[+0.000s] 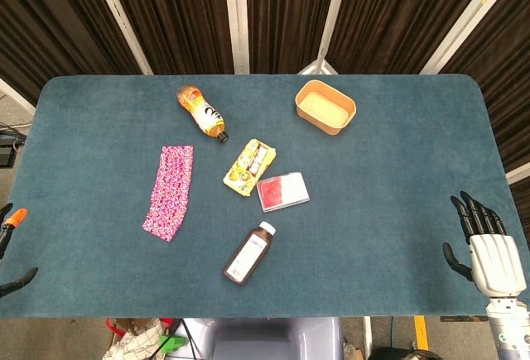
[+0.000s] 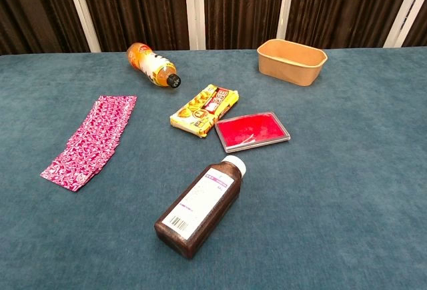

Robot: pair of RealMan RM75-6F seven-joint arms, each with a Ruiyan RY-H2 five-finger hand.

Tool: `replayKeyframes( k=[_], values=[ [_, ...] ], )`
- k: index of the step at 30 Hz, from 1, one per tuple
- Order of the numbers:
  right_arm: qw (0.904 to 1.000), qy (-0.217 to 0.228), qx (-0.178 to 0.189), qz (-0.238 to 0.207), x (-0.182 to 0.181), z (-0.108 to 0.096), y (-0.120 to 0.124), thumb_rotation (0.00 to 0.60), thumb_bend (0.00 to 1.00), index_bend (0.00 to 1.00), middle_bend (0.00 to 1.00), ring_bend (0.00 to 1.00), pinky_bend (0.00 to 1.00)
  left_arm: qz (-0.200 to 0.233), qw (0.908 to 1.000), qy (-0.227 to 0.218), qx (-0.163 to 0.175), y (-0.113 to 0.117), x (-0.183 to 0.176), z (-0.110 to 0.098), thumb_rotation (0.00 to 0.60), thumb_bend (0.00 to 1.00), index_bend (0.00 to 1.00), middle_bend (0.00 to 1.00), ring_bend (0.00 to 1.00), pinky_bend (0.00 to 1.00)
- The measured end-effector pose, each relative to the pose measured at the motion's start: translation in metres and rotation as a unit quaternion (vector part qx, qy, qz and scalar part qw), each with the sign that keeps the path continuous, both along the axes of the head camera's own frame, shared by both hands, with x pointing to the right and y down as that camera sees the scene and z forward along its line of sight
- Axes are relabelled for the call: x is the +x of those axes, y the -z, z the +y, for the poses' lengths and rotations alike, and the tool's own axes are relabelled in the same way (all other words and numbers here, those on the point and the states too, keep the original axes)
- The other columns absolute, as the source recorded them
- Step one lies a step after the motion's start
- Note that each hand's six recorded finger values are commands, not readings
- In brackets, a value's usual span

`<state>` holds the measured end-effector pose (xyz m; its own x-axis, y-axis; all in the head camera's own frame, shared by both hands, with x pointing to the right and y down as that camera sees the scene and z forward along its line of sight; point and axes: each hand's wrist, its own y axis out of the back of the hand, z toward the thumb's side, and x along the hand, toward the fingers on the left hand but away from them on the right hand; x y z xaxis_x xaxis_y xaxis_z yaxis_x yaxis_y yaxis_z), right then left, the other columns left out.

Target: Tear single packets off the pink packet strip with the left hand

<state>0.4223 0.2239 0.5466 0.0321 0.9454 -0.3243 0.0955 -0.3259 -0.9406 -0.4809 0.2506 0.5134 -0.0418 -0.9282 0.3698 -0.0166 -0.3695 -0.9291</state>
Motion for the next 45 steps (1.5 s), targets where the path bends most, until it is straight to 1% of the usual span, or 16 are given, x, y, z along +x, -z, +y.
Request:
replayKeyframes(
  k=[17, 23, 26, 27, 29, 31, 32, 33, 34, 35, 37, 40, 45],
  values=[
    [1.0000, 0.000, -0.006, 0.001, -0.001, 0.001, -0.003, 0.600, 0.41, 0.03, 0.06, 0.11, 0.15, 0.002, 1.0000, -0.006, -0.002, -0.003, 0.002, -0.001, 0.600, 0.25, 0.15, 0.07, 0.00, 0.02],
    [1.0000, 0.002, -0.007, 0.002, -0.002, 0.001, -0.003, 0.600, 0.41, 0.03, 0.06, 0.11, 0.15, 0.005, 0.9999, -0.013, 0.001, -0.002, 0.005, 0.000, 0.600, 0.26, 0.15, 0.11, 0.00, 0.05],
    [1.0000, 0.001, -0.006, 0.001, -0.001, 0.000, -0.003, 0.600, 0.41, 0.03, 0.06, 0.11, 0.15, 0.005, 0.9998, -0.017, 0.001, -0.003, 0.006, -0.001, 0.600, 0.30, 0.15, 0.15, 0.01, 0.09],
    [1.0000, 0.000, -0.005, 0.001, -0.001, 0.001, -0.002, 0.600, 0.41, 0.03, 0.06, 0.11, 0.15, 0.005, 0.9998, -0.019, 0.000, -0.004, 0.007, -0.001, 0.600, 0.33, 0.15, 0.19, 0.03, 0.11],
    [1.0000, -0.002, -0.005, 0.002, 0.001, 0.002, -0.001, 0.600, 0.41, 0.03, 0.06, 0.11, 0.15, 0.008, 0.9997, -0.025, -0.001, -0.006, 0.010, -0.002, 0.600, 0.36, 0.14, 0.30, 0.13, 0.19],
    [1.0000, -0.004, -0.005, 0.001, 0.002, 0.002, -0.001, 0.600, 0.41, 0.03, 0.06, 0.11, 0.15, 0.009, 0.9995, -0.031, 0.002, -0.007, 0.012, -0.003, 0.600, 0.42, 0.14, 0.50, 0.31, 0.33],
    [1.0000, -0.005, -0.004, 0.000, 0.002, 0.002, -0.001, 0.600, 0.41, 0.03, 0.06, 0.11, 0.15, 0.009, 0.9994, -0.034, 0.004, -0.008, 0.013, -0.004, 0.600, 0.45, 0.14, 0.57, 0.38, 0.38],
    [1.0000, -0.006, -0.004, 0.000, 0.002, 0.002, -0.001, 0.600, 0.41, 0.03, 0.06, 0.11, 0.15, 0.008, 0.9992, -0.038, 0.006, -0.008, 0.014, -0.005, 0.600, 0.49, 0.14, 0.66, 0.46, 0.44],
    [1.0000, -0.006, -0.004, 0.000, 0.002, 0.002, -0.001, 0.600, 0.41, 0.03, 0.06, 0.11, 0.15, 0.008, 0.9990, -0.042, 0.008, -0.010, 0.016, -0.006, 0.600, 0.55, 0.14, 0.72, 0.53, 0.50],
    [1.0000, -0.006, -0.005, -0.001, 0.002, 0.002, -0.001, 0.600, 0.41, 0.03, 0.06, 0.11, 0.15, 0.008, 0.9989, -0.045, 0.008, -0.012, 0.017, -0.006, 0.600, 0.59, 0.14, 0.75, 0.57, 0.53],
    [1.0000, -0.005, -0.005, 0.000, 0.002, 0.001, -0.001, 0.600, 0.41, 0.03, 0.06, 0.11, 0.15, 0.008, 0.9987, -0.051, 0.001, -0.016, 0.020, -0.007, 0.600, 0.70, 0.14, 0.82, 0.63, 0.59],
    [1.0000, -0.003, -0.008, 0.001, 0.001, 0.001, -0.003, 0.600, 0.41, 0.03, 0.06, 0.11, 0.15, 0.008, 0.9978, -0.064, -0.015, -0.025, 0.026, -0.008, 0.600, 0.80, 0.15, 0.86, 0.68, 0.63],
    [0.9999, -0.003, -0.011, 0.003, 0.000, 0.002, -0.005, 0.600, 0.41, 0.03, 0.06, 0.11, 0.15, 0.004, 0.9952, -0.086, -0.046, -0.042, 0.037, -0.012, 0.600, 0.87, 0.16, 0.88, 0.71, 0.65]
  ],
)
